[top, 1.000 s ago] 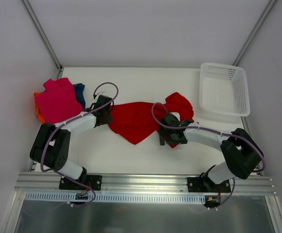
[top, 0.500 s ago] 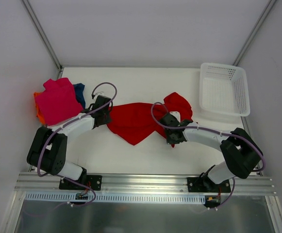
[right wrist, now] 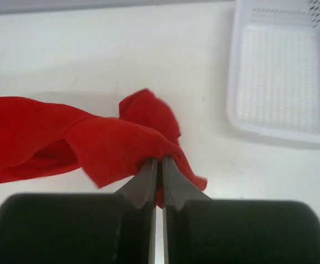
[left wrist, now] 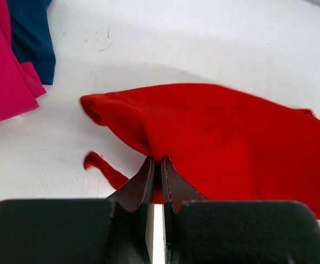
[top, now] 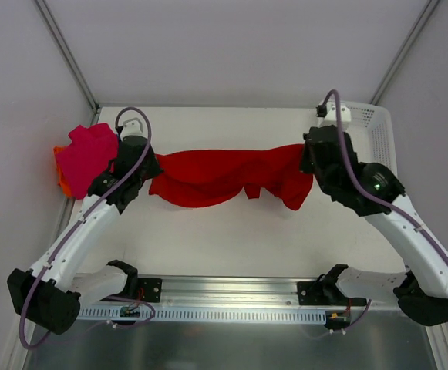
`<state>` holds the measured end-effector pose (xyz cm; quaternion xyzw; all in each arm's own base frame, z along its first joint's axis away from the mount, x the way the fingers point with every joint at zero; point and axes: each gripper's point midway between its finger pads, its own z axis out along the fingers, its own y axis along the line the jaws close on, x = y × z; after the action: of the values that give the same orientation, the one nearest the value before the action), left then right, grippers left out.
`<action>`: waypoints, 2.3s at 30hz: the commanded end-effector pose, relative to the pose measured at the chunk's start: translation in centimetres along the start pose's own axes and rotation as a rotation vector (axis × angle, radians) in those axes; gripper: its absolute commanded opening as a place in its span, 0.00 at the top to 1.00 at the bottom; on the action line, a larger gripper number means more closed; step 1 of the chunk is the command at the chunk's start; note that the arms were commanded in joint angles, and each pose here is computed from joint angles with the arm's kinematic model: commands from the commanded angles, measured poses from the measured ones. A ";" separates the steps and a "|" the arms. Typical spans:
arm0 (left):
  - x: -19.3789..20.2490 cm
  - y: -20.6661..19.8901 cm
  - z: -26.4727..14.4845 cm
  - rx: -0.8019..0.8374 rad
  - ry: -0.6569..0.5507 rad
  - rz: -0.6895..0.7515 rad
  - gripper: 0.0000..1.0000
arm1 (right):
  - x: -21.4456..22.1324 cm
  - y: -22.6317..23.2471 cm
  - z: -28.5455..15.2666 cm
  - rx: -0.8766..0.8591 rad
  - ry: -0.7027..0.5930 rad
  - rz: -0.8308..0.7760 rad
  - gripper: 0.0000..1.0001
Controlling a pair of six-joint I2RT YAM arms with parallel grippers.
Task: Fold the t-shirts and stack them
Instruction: Flatten the tshirt out
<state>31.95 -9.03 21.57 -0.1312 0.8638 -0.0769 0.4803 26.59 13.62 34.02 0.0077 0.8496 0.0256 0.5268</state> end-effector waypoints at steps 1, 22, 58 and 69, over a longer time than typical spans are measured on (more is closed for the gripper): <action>-1.5 -0.1 -2.9 0.016 -0.014 0.012 1.00 | -1.4 -4.1 -2.2 0.129 -0.010 -0.144 0.99; -0.3 0.2 -2.2 -0.029 0.078 0.038 0.84 | -3.0 -6.5 -4.5 0.162 -0.061 -0.143 1.00; 11.6 -3.7 8.0 0.117 0.312 0.040 0.86 | 2.5 -5.9 -1.7 0.163 0.023 -0.136 1.00; 13.9 -5.6 8.5 0.174 0.368 0.075 0.78 | 3.2 -5.1 -0.8 0.142 0.041 -0.126 0.99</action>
<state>32.97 -17.36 7.87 -0.0603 0.9294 -0.1472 0.3329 24.25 8.36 30.74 -0.0233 0.8639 -0.0840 0.4961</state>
